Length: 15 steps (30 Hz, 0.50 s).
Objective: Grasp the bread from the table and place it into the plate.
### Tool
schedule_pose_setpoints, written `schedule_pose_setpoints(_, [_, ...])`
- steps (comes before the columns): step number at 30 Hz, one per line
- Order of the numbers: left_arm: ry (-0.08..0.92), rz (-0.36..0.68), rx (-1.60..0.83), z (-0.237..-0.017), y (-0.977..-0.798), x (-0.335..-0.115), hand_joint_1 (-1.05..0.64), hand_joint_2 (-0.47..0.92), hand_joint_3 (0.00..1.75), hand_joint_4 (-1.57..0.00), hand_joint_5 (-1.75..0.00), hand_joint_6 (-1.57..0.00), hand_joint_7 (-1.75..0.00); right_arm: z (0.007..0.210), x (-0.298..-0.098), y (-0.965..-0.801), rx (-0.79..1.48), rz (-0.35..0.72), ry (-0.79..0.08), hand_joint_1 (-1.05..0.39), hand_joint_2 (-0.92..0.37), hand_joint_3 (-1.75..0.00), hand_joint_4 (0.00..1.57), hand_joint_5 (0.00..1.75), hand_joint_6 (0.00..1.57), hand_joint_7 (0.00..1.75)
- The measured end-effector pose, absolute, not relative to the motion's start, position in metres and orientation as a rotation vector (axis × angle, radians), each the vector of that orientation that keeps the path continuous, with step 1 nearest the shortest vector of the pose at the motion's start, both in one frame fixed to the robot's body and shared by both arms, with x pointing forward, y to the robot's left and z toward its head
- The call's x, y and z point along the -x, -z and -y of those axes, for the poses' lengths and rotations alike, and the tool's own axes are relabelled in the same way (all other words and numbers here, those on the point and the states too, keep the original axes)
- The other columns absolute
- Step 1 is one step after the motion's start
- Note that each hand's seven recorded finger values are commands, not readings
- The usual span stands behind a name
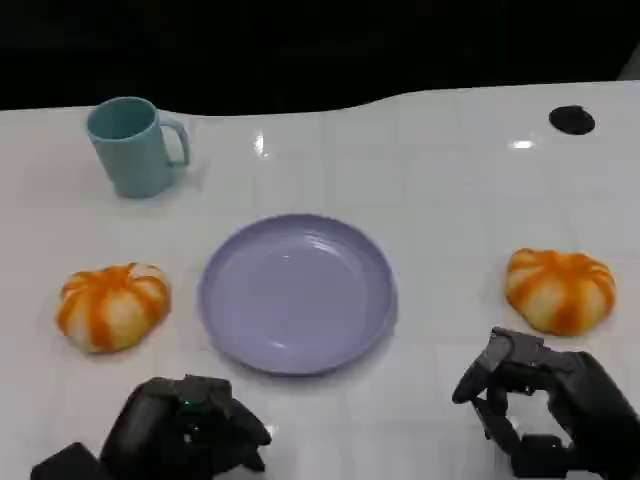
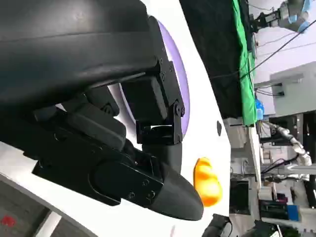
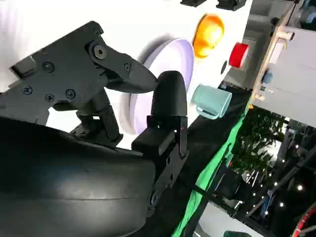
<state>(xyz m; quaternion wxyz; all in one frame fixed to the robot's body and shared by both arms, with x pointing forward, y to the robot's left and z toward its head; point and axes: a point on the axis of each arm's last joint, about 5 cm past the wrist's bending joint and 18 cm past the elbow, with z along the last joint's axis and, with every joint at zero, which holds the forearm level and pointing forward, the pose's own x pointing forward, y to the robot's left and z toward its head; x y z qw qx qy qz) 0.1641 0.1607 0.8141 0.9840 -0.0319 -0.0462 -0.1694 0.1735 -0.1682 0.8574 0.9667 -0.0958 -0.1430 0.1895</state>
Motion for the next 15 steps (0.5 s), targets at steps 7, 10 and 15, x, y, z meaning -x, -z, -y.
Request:
schedule_pose_setpoints(7, [0.343, 0.097, 0.063, -0.1604, -0.8147, -0.1639, -1.05, 0.90, 0.00, -1.19, -1.01, -1.30, -0.68, 0.1686, -0.1718, -0.8567, 0.190, 0.285, -0.382, -0.21, -0.56, -1.02, 0.79, 1.66, 0.77, 1.29])
schedule_pose_setpoints(10, [0.341, 0.106, 0.064, -0.1604, -0.8160, -0.1641, -1.05, 0.91, 0.01, -1.19, -1.01, -1.29, -0.67, 0.1687, -0.1717, -0.8567, 0.188, 0.284, -0.385, -0.21, -0.56, -1.01, 0.81, 1.71, 0.77, 1.31])
schedule_pose_setpoints(15, [0.344, 0.106, 0.059, -0.1603, -0.8162, -0.1641, -1.05, 0.91, 0.00, -1.19, -1.01, -1.29, -0.68, 0.1688, -0.1713, -0.8566, 0.189, 0.282, -0.387, -0.19, -0.54, -1.09, 0.78, 1.67, 0.76, 1.30])
